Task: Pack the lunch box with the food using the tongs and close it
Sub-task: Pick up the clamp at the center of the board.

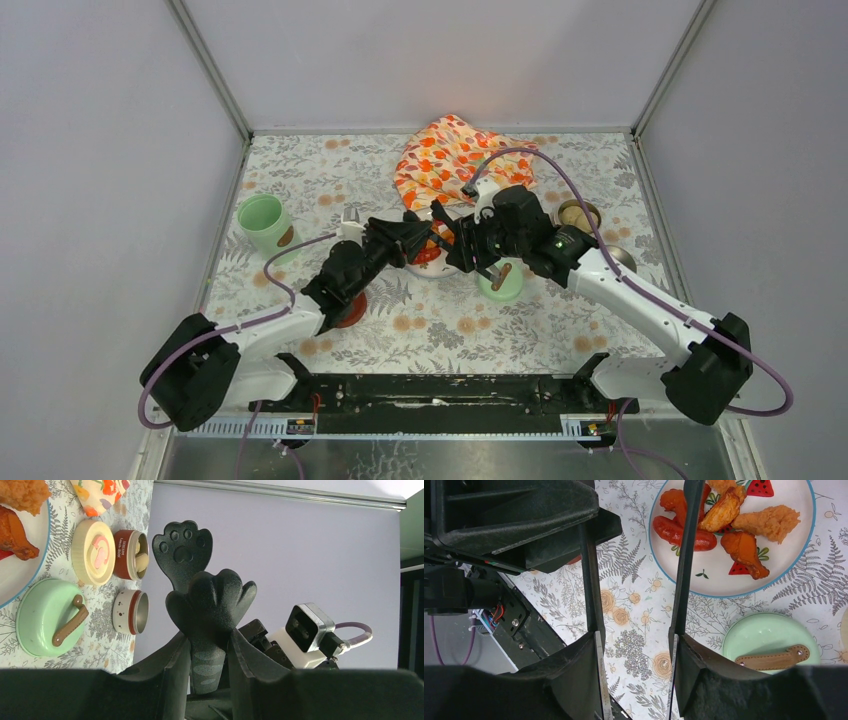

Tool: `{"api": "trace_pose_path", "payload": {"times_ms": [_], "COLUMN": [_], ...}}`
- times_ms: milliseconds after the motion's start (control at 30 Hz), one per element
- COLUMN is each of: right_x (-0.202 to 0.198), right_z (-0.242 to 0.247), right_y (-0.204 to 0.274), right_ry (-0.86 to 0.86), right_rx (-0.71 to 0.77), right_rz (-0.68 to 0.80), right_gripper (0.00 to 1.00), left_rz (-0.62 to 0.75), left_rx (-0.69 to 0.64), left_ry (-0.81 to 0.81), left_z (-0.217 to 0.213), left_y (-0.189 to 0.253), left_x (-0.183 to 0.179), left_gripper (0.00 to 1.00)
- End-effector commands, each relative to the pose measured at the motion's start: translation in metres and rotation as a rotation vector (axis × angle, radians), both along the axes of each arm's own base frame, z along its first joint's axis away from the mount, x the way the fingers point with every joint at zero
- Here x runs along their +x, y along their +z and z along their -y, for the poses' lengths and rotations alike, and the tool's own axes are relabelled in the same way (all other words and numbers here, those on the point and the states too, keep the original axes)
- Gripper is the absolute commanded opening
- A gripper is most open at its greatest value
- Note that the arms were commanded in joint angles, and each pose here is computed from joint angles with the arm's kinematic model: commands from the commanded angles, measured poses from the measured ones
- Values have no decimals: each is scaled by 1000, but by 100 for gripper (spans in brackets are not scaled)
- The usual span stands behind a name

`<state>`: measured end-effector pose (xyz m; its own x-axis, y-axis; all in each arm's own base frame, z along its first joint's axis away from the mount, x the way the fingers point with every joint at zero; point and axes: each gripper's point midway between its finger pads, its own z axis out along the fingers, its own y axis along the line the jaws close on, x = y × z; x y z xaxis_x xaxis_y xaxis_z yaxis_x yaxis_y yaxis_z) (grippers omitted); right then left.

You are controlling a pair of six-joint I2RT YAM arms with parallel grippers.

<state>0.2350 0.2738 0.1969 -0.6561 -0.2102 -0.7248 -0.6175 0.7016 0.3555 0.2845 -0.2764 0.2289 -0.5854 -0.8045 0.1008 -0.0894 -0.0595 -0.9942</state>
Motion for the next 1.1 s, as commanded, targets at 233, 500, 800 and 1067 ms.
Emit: {"api": "trace_pose_path", "payload": {"times_ms": [233, 500, 800, 1067], "right_x": [9, 5, 5, 7], "right_z": [-8, -5, 6, 36], "right_y": [35, 40, 36, 0], "right_ry": [-3, 11, 8, -43], "right_rx": [95, 91, 12, -225], "right_rz": [88, 98, 98, 12], "right_gripper": [50, 45, 42, 42], "left_rz": [19, -45, -57, -7], "left_rx": [-29, 60, 113, 452], "left_ry": [-2, 1, -16, 62], "left_z": [0, -2, -3, -36], "left_y": [6, -18, -29, -27], "left_x": [-4, -5, -10, -12], "left_gripper": [12, 46, 67, 90]}}
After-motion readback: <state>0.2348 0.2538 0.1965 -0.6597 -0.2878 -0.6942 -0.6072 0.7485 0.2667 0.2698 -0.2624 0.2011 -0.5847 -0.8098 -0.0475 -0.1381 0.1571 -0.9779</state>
